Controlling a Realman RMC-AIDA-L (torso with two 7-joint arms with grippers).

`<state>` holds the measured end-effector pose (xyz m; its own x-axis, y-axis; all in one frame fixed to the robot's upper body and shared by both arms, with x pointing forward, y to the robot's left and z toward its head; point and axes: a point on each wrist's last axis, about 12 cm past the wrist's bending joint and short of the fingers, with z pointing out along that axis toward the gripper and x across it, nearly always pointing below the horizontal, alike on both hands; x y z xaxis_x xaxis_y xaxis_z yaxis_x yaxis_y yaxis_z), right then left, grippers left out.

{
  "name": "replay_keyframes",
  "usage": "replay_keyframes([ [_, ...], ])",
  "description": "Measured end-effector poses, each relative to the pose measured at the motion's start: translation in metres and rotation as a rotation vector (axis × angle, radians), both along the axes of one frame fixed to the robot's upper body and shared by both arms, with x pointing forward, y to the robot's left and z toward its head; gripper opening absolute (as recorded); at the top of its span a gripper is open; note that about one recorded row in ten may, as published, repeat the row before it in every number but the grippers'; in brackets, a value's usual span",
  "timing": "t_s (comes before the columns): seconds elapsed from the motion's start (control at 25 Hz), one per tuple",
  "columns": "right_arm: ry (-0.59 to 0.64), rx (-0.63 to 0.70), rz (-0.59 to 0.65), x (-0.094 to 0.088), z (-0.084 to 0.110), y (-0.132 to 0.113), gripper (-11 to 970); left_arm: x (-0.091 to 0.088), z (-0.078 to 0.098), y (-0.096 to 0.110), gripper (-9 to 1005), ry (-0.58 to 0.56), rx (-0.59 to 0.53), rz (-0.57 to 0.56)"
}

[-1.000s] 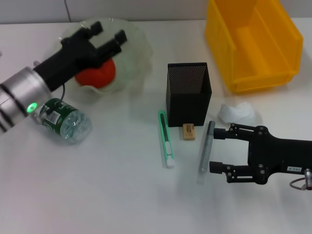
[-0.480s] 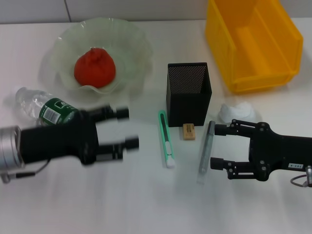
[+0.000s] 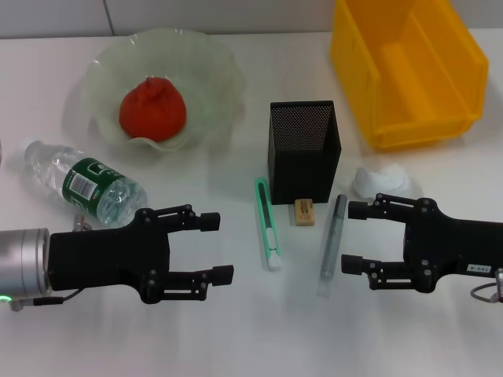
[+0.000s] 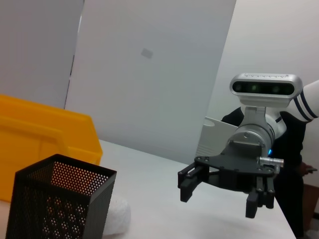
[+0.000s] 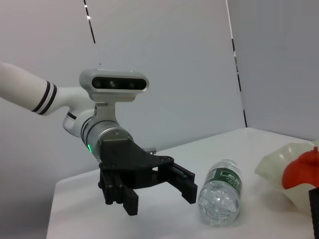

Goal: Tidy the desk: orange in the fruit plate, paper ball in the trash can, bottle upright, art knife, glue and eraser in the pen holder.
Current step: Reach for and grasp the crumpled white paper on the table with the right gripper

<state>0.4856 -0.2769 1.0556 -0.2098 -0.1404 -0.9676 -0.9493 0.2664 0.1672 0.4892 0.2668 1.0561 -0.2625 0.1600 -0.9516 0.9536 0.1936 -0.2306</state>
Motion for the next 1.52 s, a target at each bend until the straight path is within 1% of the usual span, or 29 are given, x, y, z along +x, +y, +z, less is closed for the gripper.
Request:
replay_keyframes([
  [0.12, 0.006, 0.001, -0.001, 0.001, 0.002, -0.001, 809, 0.001, -0.001, 0.000, 802, -0.013, 0.010, -0.002],
  [0.24, 0.039, 0.023, 0.000, 0.004, 0.012, -0.008, 809, 0.000, -0.002, 0.000, 801, -0.051, 0.017, -0.001],
  [0.28, 0.075, 0.042, 0.010, 0.006, 0.026, -0.018, 809, -0.001, -0.003, -0.001, 801, -0.067, 0.020, 0.003],
  [0.32, 0.075, 0.042, 0.010, 0.006, 0.026, -0.018, 809, -0.001, -0.003, -0.001, 801, -0.067, 0.020, 0.003],
  [0.44, 0.128, 0.047, 0.015, 0.010, 0.050, -0.033, 809, 0.001, -0.004, -0.002, 801, -0.075, 0.034, 0.009],
  [0.48, 0.160, 0.022, 0.009, 0.013, 0.065, -0.042, 809, 0.002, -0.005, -0.003, 800, -0.076, 0.037, 0.010],
  [0.52, 0.160, 0.022, 0.009, 0.013, 0.065, -0.042, 809, 0.002, -0.005, -0.003, 800, -0.076, 0.040, 0.011],
  [0.64, 0.216, -0.062, -0.005, 0.022, 0.087, -0.051, 809, 0.003, -0.005, -0.004, 800, -0.079, 0.043, 0.015],
  [0.68, 0.252, -0.132, -0.006, 0.030, 0.100, -0.053, 809, 0.004, -0.005, -0.004, 800, -0.082, 0.044, 0.018],
  [0.72, 0.252, -0.132, -0.006, 0.030, 0.100, -0.053, 809, 0.004, -0.005, -0.004, 800, -0.082, 0.044, 0.018],
  [0.76, 0.293, -0.206, 0.003, 0.039, 0.113, -0.053, 810, 0.004, -0.006, -0.004, 800, -0.084, 0.045, 0.020],
  [0.8, 0.293, -0.206, 0.003, 0.039, 0.113, -0.053, 810, 0.005, -0.006, -0.005, 800, -0.085, 0.047, 0.021],
  [0.84, 0.314, -0.237, 0.005, 0.043, 0.117, -0.052, 810, 0.005, -0.006, -0.006, 799, -0.085, 0.049, 0.024],
  [0.88, 0.353, -0.311, 0.008, 0.054, 0.126, -0.050, 810, 0.005, -0.007, -0.007, 799, -0.085, 0.052, 0.025],
  [0.92, 0.353, -0.311, 0.008, 0.054, 0.126, -0.050, 810, 0.005, -0.007, -0.007, 799, -0.085, 0.052, 0.025],
  [0.96, 0.371, -0.349, 0.006, 0.059, 0.129, -0.049, 810, 0.005, -0.007, -0.007, 799, -0.085, 0.052, 0.025],
  [1.0, 0.395, -0.415, 0.000, 0.068, 0.133, -0.047, 810, 0.005, -0.008, -0.009, 799, -0.086, 0.051, 0.025],
  [1.04, 0.395, -0.415, 0.000, 0.068, 0.133, -0.047, 810, 0.005, -0.008, -0.009, 799, -0.086, 0.051, 0.025],
  [1.08, 0.409, -0.480, 0.006, 0.076, 0.137, -0.041, 810, 0.004, -0.008, -0.011, 799, -0.087, 0.047, 0.025],
  [1.12, 0.409, -0.480, 0.006, 0.076, 0.137, -0.041, 810, 0.004, -0.008, -0.011, 799, -0.087, 0.047, 0.025],
  [1.2, 0.415, -0.545, 0.013, 0.082, 0.139, -0.035, 810, 0.004, -0.009, -0.011, 799, -0.087, 0.045, 0.025],
  [1.28, 0.406, -0.629, 0.000, 0.089, 0.139, -0.030, 810, 0.004, -0.009, -0.011, 798, -0.087, 0.045, 0.027],
  [1.32, 0.406, -0.629, 0.000, 0.089, 0.139, -0.030, 810, 0.005, -0.008, -0.011, 798, -0.088, 0.044, 0.030],
  [1.48, 0.371, -0.723, -0.018, 0.097, 0.133, -0.021, 810, 0.006, -0.007, -0.010, 798, -0.083, 0.043, 0.037],
  [1.52, 0.371, -0.723, -0.018, 0.097, 0.133, -0.021, 810, 0.006, -0.007, -0.009, 798, -0.082, 0.043, 0.039],
])
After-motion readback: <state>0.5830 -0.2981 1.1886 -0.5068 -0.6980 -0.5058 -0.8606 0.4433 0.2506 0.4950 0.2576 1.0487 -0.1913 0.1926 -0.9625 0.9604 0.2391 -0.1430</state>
